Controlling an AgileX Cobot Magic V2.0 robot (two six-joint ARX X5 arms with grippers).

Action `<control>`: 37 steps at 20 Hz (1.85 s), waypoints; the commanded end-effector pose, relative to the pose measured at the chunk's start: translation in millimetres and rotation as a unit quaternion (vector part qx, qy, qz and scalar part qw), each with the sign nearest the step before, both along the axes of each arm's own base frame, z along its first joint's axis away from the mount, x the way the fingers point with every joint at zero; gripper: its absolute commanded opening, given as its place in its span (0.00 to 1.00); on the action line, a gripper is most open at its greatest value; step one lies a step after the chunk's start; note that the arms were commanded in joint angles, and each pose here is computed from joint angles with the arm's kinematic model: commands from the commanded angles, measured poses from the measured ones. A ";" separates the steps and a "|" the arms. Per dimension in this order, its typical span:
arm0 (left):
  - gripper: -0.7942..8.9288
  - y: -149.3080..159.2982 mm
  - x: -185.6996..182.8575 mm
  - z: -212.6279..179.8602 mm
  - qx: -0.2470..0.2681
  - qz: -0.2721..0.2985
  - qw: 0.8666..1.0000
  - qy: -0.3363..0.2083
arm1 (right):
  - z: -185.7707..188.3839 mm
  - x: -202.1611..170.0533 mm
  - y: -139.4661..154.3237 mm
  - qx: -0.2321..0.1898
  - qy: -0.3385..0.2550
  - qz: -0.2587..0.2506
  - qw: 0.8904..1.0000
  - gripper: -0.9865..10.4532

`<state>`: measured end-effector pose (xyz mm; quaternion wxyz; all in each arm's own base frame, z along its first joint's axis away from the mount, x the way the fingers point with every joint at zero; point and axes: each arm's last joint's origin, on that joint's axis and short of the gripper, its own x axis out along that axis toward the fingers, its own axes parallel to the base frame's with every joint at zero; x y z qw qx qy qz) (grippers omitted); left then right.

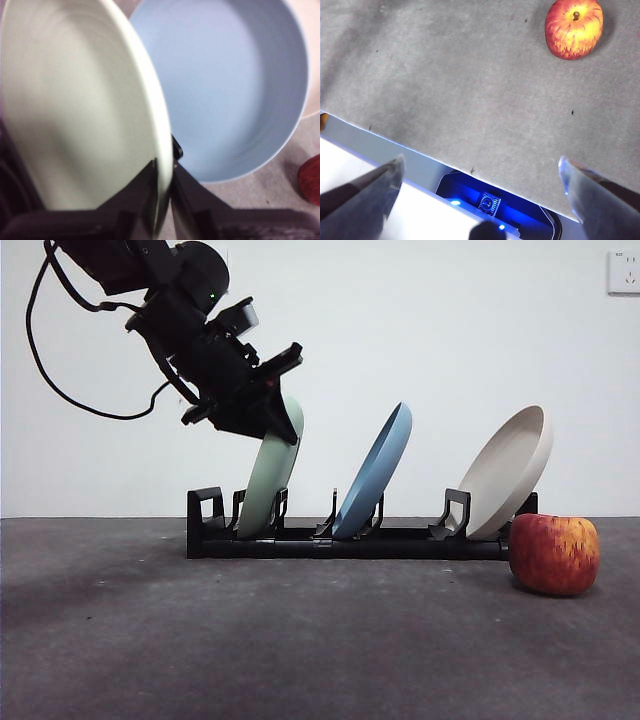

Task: Take the green plate from the plate rack,put the plate on the table,take the apple from the table,put the apple in the plate

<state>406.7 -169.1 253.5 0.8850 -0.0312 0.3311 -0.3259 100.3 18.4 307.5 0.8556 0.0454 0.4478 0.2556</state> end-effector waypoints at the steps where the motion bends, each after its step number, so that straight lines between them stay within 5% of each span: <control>1: 0.07 -1.5 -0.3 -2.1 -0.017 -0.022 1.000 0.012 | 1.1 0.3 0.2 0.001 -0.003 0.000 1.000 0.64; 15: 0.07 15.9 -48.2 100.5 -0.014 -0.040 0.998 -0.040 | 1.2 0.3 0.2 0.001 -0.003 0.000 1.000 0.64; 18: 0.07 17.5 -83.1 122.2 0.022 -0.074 0.996 -0.042 | 1.2 0.3 0.2 0.002 -0.002 -0.002 1.000 0.64; 22: 0.07 0.0 -136.3 139.7 0.137 -0.083 0.985 -0.061 | 1.2 0.3 0.2 0.007 0.003 -0.010 1.000 0.64; 29: 0.07 -72.3 -197.7 110.1 0.309 -0.122 0.940 -0.069 | 1.2 0.3 0.2 0.011 0.007 -0.016 1.000 0.64; 37: 0.07 -101.8 -227.1 4.7 0.403 -0.165 0.898 -0.059 | 1.2 0.3 0.2 0.010 0.006 -0.015 1.000 0.64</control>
